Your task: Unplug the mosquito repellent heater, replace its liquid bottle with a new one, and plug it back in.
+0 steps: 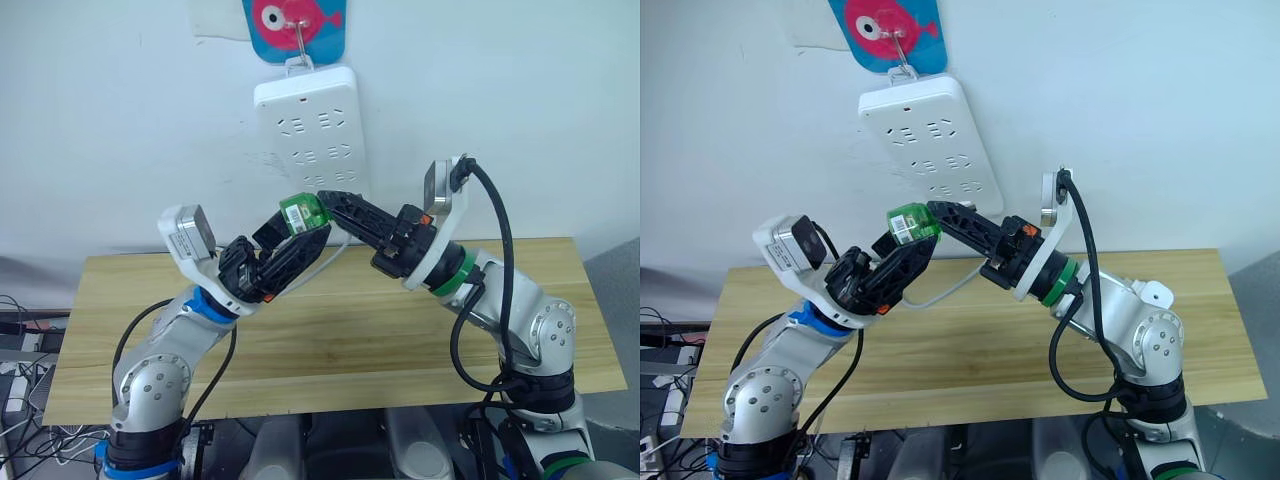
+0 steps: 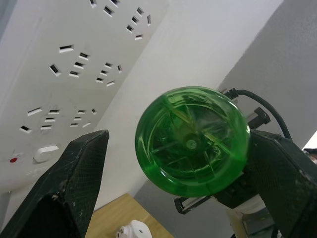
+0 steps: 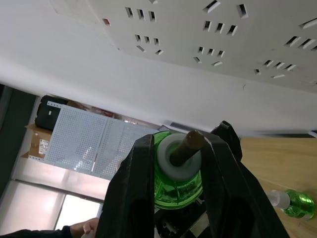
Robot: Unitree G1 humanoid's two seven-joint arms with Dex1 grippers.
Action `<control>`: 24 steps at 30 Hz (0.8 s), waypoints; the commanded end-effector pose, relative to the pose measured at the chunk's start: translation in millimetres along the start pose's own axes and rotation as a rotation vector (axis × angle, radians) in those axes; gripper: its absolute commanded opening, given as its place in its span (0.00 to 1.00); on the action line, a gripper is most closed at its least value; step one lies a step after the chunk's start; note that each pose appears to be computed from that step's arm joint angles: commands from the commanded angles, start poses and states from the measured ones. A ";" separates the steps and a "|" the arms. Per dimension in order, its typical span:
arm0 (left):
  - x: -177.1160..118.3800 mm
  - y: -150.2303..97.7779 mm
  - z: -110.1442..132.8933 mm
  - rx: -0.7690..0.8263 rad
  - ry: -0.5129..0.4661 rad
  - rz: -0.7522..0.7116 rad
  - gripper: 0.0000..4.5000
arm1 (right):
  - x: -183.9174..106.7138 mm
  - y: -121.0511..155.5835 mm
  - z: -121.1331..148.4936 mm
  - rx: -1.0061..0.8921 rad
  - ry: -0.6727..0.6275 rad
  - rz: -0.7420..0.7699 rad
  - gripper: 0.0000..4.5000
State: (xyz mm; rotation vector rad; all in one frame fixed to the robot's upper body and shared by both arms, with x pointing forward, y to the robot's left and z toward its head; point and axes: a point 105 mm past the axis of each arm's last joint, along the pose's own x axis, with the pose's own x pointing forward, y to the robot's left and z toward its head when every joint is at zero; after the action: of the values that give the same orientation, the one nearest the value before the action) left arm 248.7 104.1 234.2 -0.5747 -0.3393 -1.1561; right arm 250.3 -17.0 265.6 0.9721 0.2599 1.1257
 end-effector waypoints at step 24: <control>-13.4 -8.6 26.9 0.177 0.397 -0.165 0.99 | -44.3 -16.7 26.8 -0.797 0.521 0.003 0.19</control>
State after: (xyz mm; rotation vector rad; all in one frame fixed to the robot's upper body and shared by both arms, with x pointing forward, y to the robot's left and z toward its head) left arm 241.1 128.3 247.1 -0.2185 -0.1389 -1.3360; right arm 264.0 -71.6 252.2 0.0534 0.2378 1.2807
